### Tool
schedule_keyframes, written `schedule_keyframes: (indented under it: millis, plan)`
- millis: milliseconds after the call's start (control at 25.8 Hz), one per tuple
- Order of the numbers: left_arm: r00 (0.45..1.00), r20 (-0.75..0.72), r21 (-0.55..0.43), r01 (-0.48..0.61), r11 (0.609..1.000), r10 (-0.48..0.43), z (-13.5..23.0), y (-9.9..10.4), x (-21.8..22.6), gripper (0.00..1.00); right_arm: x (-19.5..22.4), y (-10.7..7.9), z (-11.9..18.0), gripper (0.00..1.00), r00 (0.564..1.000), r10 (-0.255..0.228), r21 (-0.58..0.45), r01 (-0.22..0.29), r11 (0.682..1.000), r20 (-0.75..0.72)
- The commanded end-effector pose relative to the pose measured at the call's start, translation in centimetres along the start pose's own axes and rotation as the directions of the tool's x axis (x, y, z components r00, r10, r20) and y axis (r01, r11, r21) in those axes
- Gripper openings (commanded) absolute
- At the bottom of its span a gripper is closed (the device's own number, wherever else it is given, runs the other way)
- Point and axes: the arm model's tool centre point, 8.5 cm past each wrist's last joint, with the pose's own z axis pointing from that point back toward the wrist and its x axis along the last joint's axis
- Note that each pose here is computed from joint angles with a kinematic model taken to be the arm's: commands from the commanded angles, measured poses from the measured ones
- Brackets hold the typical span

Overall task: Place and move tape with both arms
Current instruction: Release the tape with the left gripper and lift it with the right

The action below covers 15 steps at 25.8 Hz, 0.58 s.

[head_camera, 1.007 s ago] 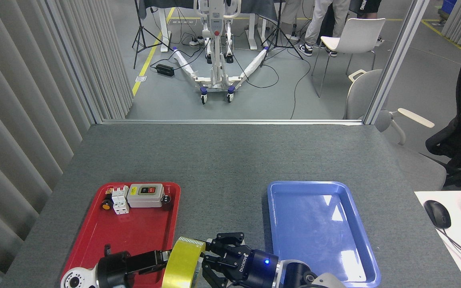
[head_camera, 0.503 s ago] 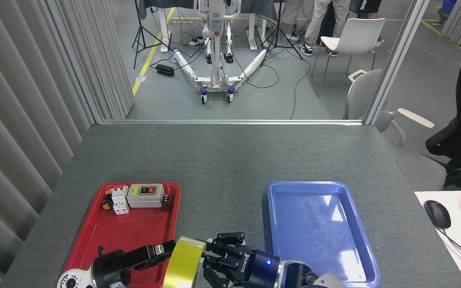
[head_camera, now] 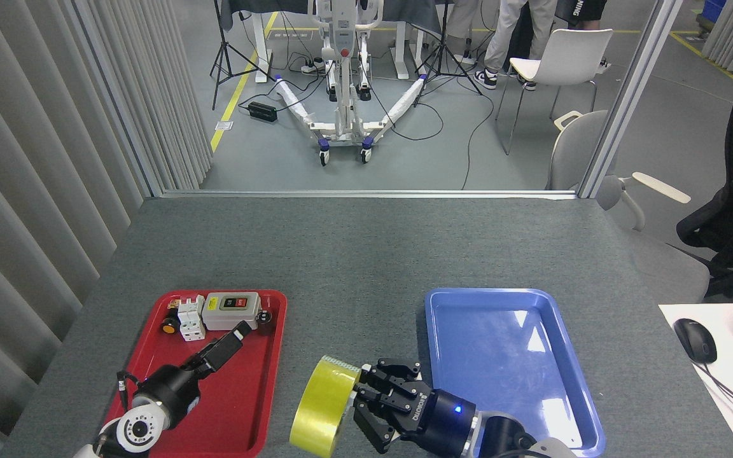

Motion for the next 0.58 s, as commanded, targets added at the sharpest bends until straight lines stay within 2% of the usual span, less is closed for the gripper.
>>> schedule_keyframes:
  millis: [0,77,116,271,426,542]
  plan:
    - [0.936,-0.276,0.178,0.275,0.945,-0.220,-0.6,1.0,0.7,0.91,-3.7,-0.8,2.5,0.14,0.981,-0.008,0.014,0.011,1.000,-0.195]
    - [0.917,-0.342,0.200,0.283,0.938,-0.204,-0.4,0.8,0.6,0.95,-5.8,-0.9,3.8,0.14,0.945,-0.018,0.050,0.036,0.998,-0.328]
    - [0.918,-0.339,0.200,0.283,0.938,-0.205,-0.3,0.7,0.7,0.98,-6.6,-0.9,4.2,0.14,0.919,-0.026,0.065,0.056,0.996,-0.392]
    - [0.935,-0.268,0.205,0.293,0.934,-0.234,0.0,0.2,1.3,0.99,-9.3,-1.1,5.6,0.15,0.797,-0.048,0.114,0.145,0.983,-0.601]
    - [0.940,-0.254,0.247,0.292,0.924,-0.229,0.7,0.4,0.9,0.99,-11.7,-2.1,6.8,0.15,0.686,-0.071,0.162,0.270,0.949,-0.724]
    - [0.938,-0.245,0.315,0.315,0.895,-0.244,1.2,0.4,0.9,0.99,-13.0,-2.4,9.0,0.16,0.643,-0.063,0.194,0.321,0.927,-0.764]
